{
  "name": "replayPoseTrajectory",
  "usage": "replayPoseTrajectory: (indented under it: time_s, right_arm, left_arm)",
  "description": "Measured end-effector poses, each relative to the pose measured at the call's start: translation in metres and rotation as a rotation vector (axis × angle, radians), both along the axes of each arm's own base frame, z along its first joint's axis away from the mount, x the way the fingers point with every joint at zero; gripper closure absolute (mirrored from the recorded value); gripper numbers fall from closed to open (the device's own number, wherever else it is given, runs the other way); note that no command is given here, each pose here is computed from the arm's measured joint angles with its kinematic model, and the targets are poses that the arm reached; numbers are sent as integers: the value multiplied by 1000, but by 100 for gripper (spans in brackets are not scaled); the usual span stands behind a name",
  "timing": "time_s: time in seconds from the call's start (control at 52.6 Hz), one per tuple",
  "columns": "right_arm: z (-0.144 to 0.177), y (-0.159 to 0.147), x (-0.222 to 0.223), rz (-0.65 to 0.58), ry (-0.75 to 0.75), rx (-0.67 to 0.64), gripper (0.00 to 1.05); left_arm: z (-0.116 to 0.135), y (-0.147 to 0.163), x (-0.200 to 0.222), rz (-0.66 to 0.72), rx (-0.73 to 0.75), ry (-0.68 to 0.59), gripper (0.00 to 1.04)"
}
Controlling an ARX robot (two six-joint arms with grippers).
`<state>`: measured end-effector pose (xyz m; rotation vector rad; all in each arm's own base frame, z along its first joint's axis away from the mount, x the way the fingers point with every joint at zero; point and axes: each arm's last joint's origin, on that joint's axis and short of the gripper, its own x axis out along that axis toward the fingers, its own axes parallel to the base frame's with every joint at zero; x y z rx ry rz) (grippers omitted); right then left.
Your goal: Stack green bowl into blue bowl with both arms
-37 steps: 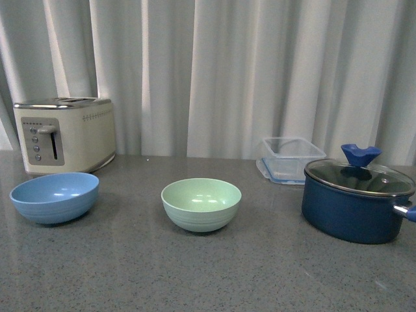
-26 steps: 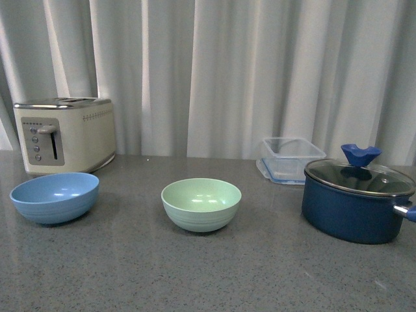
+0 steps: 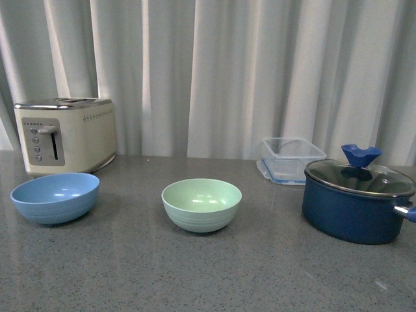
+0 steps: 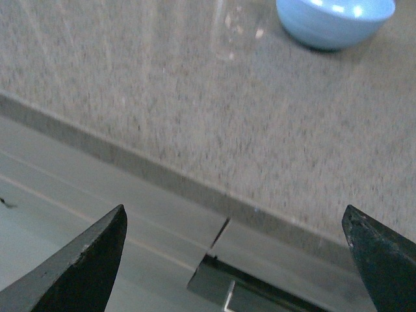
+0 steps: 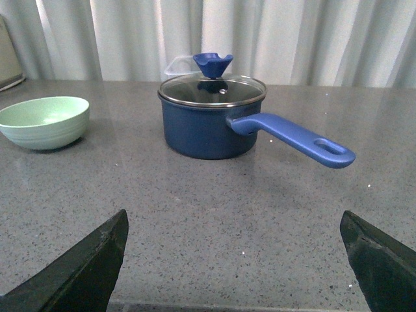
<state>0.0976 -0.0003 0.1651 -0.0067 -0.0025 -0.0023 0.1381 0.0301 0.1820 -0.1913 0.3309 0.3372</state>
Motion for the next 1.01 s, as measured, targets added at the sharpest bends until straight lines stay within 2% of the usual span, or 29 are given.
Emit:
replayPoseTrajectory:
  time_s: [0.133,0.266,0.342,0.494,0.589,0.684,1.007]
  right_arm:
    - [0,0,0,0,0,0,10]
    - [0,0,0,0,0,0,10]
    - [0,0,0,0,0,0,10]
    - [0,0,0,0,0,0,10]
    - [0,0,0,0,0,0,10]
    - [0,0,0,0,0,0,10]
    - [0,0,0,0,0,0,10]
  left_arm:
    - [27,21,41,-22,-9,-2,7]
    - [43,35,83,-48,-6,108,7]
    - [54,41,107,-44,-14,130,7]
    - [105,54,165,-2,-8,85,7]
    - [123,55,186,0,-2,73,7]
    - [127,54,205,12,6,93,7]
    - [102,43,248,25,8,196,7]
